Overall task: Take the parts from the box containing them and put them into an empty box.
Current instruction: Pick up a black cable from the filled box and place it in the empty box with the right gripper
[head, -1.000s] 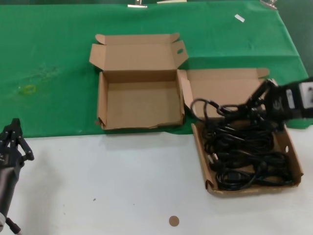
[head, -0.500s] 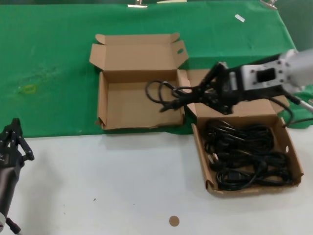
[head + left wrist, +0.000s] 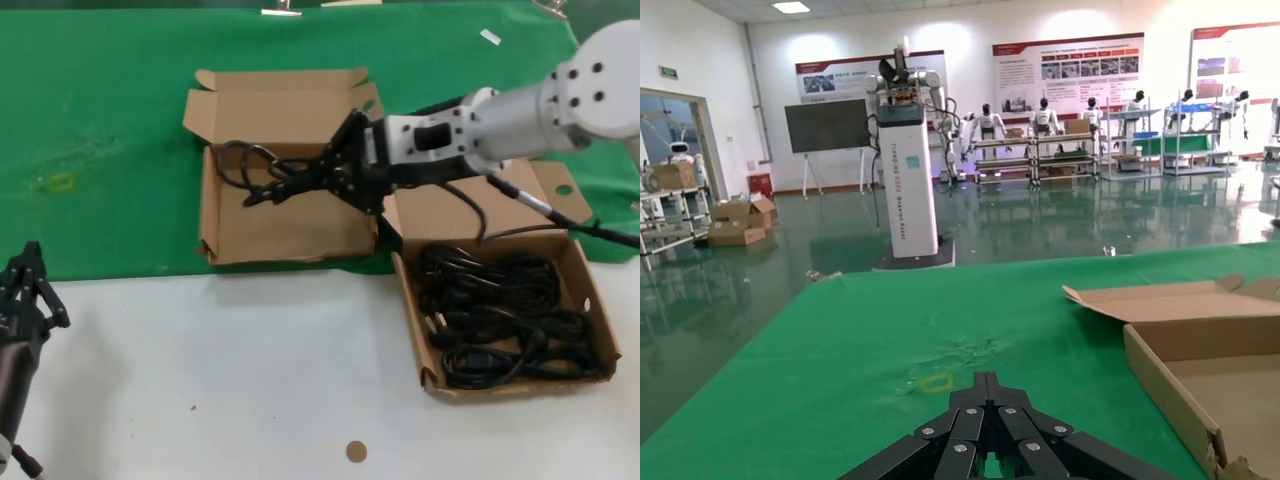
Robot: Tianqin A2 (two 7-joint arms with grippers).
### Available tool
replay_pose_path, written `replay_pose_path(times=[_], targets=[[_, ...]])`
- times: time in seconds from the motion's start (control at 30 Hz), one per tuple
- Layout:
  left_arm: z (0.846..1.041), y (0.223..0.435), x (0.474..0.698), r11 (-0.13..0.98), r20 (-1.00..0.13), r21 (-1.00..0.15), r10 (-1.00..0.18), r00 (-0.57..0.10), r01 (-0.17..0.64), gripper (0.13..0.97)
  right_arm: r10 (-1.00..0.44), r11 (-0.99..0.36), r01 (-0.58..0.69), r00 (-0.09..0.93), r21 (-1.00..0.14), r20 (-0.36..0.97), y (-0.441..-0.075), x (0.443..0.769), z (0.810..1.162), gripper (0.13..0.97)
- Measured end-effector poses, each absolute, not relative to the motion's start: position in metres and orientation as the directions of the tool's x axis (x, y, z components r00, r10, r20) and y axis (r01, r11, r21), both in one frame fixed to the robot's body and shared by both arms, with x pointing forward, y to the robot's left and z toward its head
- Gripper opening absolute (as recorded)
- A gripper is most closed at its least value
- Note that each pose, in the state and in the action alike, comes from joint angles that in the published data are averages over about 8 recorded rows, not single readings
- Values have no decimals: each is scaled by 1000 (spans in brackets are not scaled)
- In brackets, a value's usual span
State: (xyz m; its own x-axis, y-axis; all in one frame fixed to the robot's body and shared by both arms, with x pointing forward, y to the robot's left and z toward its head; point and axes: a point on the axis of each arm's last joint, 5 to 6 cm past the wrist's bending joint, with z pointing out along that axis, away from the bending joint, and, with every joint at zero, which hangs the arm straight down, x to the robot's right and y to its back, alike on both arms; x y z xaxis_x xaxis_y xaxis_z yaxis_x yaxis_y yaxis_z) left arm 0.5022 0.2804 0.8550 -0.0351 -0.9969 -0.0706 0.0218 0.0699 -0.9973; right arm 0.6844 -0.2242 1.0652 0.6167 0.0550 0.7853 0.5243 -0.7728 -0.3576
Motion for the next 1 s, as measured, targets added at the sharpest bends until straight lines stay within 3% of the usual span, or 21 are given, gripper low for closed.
replay_pose_path(times=[0.43, 0.83, 1.0], targets=[[855, 280, 502, 70, -71, -997, -997, -35, 22, 144, 38, -786, 510, 605, -350, 795, -212, 699, 1053, 156], [855, 280, 502, 70, -71, -997, -997, -35, 22, 144, 22, -791, 499, 601, -354, 799, -211, 703, 1051, 209], [855, 280, 502, 70, -71, -997, -997, -35, 22, 144, 15, -792, 495, 601, -358, 799, -212, 701, 1050, 286]])
